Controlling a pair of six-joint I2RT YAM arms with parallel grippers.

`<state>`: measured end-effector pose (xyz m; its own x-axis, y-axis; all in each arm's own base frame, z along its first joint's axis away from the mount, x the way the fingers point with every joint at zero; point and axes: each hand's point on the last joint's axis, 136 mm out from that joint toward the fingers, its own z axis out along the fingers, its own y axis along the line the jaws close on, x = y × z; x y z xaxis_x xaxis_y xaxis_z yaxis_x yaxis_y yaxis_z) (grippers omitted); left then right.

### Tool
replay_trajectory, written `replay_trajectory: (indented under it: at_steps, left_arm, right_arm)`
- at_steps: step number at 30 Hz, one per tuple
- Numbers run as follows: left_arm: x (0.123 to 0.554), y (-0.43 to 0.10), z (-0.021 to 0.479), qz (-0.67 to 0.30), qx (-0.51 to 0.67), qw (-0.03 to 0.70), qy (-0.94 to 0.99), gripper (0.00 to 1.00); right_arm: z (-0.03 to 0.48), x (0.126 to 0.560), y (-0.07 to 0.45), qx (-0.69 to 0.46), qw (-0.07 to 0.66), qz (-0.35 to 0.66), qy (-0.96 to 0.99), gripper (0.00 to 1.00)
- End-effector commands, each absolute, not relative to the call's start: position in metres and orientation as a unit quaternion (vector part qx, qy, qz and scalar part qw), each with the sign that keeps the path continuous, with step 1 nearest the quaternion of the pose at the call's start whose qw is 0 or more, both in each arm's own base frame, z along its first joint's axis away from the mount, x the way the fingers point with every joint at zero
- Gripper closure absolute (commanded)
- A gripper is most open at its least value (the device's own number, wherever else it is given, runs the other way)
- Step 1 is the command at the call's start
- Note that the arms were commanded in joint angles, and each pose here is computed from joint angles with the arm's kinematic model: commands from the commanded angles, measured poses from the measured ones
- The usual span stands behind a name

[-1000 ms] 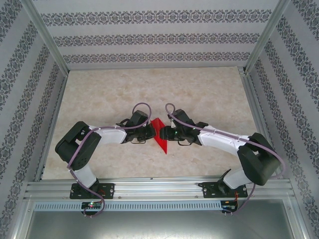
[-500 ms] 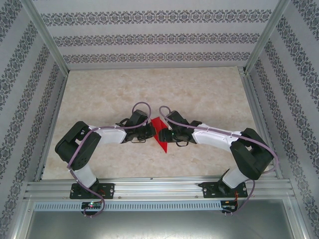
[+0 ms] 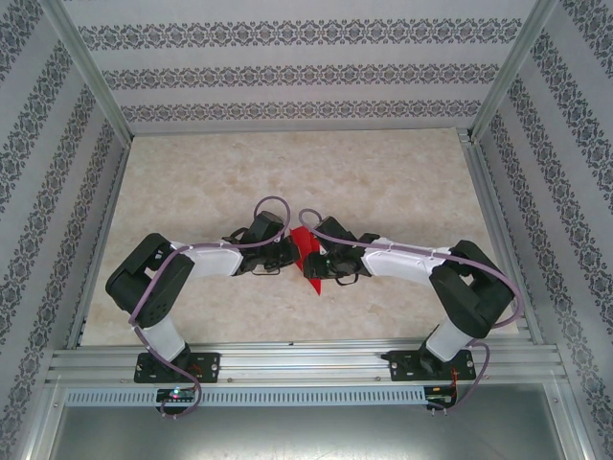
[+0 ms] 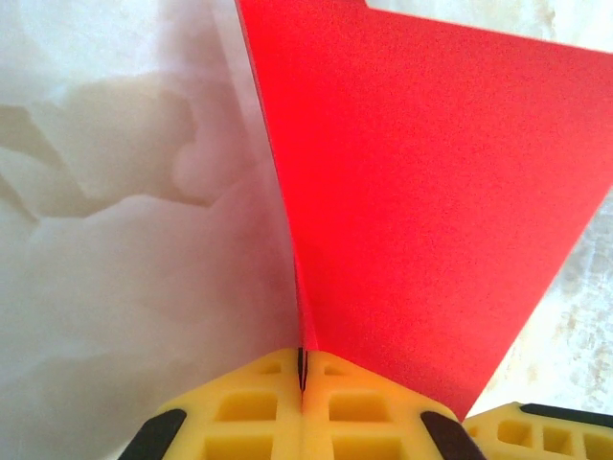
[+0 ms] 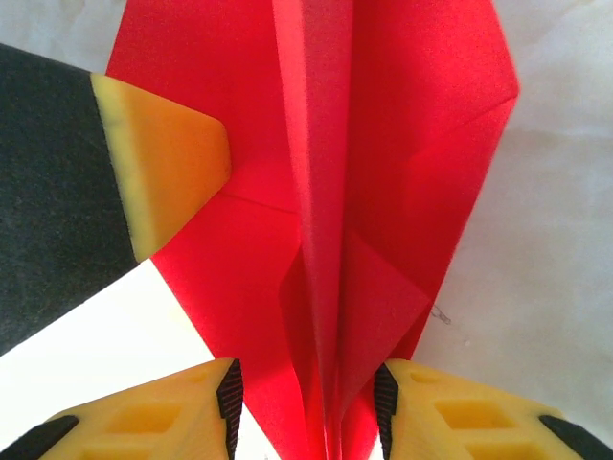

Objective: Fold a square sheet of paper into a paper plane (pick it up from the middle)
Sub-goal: Move a paper plane to the center of the table.

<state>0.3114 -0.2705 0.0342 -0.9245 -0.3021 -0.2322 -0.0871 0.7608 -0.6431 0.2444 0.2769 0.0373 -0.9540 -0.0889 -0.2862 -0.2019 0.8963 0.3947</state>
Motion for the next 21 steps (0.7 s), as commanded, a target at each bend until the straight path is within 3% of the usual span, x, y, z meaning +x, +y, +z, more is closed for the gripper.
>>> replay_trajectory:
  at_steps: [1,21]
  left_arm:
    - [0.317,-0.270,0.040,-0.338,-0.106,0.172,0.919,1.00]
    - [0.317,-0.268,0.042,-0.335,-0.106,0.176,0.920,1.00]
  right_arm:
    - [0.043,0.247,0.291,-0.088,0.134,0.234,0.959,0.58]
    - [0.030,0.263,0.288,-0.070,0.147,0.185,0.969,0.83]
